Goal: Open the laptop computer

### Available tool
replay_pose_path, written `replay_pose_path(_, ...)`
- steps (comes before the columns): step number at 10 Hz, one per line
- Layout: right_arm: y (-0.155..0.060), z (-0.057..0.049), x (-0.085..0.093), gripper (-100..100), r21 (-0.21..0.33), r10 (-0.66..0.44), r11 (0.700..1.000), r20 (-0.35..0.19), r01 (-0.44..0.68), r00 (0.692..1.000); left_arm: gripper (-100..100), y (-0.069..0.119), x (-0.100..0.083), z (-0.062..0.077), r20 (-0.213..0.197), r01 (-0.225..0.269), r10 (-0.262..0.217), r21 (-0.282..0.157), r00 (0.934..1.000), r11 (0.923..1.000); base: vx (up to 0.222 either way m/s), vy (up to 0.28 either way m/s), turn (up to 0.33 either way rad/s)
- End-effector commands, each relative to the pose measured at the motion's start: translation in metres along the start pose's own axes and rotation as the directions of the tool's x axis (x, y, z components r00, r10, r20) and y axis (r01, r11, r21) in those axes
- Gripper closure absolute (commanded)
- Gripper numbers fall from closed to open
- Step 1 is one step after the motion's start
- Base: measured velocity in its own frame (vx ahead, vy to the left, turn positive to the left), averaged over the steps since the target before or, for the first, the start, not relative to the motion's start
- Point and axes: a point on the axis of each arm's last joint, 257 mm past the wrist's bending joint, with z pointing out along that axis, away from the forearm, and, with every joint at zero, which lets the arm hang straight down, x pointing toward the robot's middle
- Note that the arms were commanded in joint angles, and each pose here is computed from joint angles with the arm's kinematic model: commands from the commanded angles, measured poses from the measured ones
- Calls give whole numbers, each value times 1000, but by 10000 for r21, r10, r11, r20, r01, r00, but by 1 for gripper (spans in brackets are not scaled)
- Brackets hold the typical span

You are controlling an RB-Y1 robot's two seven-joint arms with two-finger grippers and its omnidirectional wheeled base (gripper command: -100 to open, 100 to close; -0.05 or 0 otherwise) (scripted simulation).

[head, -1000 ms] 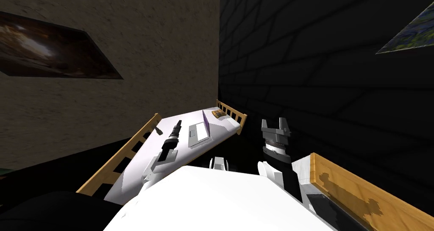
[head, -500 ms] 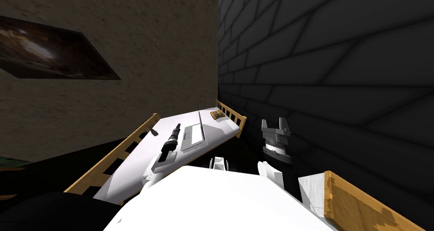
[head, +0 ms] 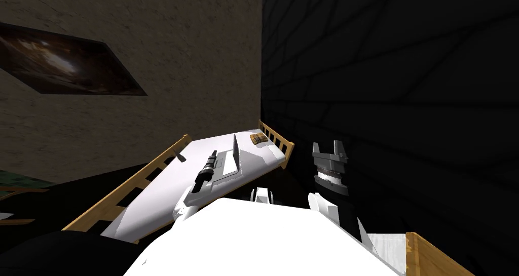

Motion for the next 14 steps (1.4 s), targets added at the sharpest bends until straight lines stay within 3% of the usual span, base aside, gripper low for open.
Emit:
replay_pose_path(1,0,0,0,0,-1,0,10000,-1,0,10000,-100,20,17,1,-174,310,-319,-513,9993,9982,117,-129,124)
replay_pose_path(4,0,0,0,0,0,0,10000,-1,0,10000,-100,34,42,-5,-351,828,-867,-1003,9956,9915,98,-156,85)
replay_pose_path(5,0,0,0,0,-1,0,10000,-1,0,10000,-100,41,62,-11,-438,1245,-1311,-1290,9904,9838,77,-137,104)
replay_pose_path(8,0,0,0,0,-1,-1,10000,-2,1,10000,-100,45,88,-20,-496,1827,-1929,-1619,9800,9697,71,-91,40)
replay_pose_path(10,0,0,0,0,-1,-2,10000,-3,2,10000,-100,44,83,-20,-492,1736,-1833,-1570,9818,9722,11,-11,2)
replay_pose_path(11,0,0,0,0,-1,-2,10000,-3,2,10000,100,44,83,-20,-492,1735,-1831,-1568,9819,9723,0,0,0)
replay_pose_path(12,0,0,0,0,-1,-1,10000,-3,1,10000,100,41,97,-18,-504,2498,-2602,-1554,9642,9557,-36,117,4)
replay_pose_path(14,0,0,0,0,-1,-4,10000,-5,4,10000,100,39,112,-18,-513,3235,-3350,-1584,9408,9329,-96,219,-23)
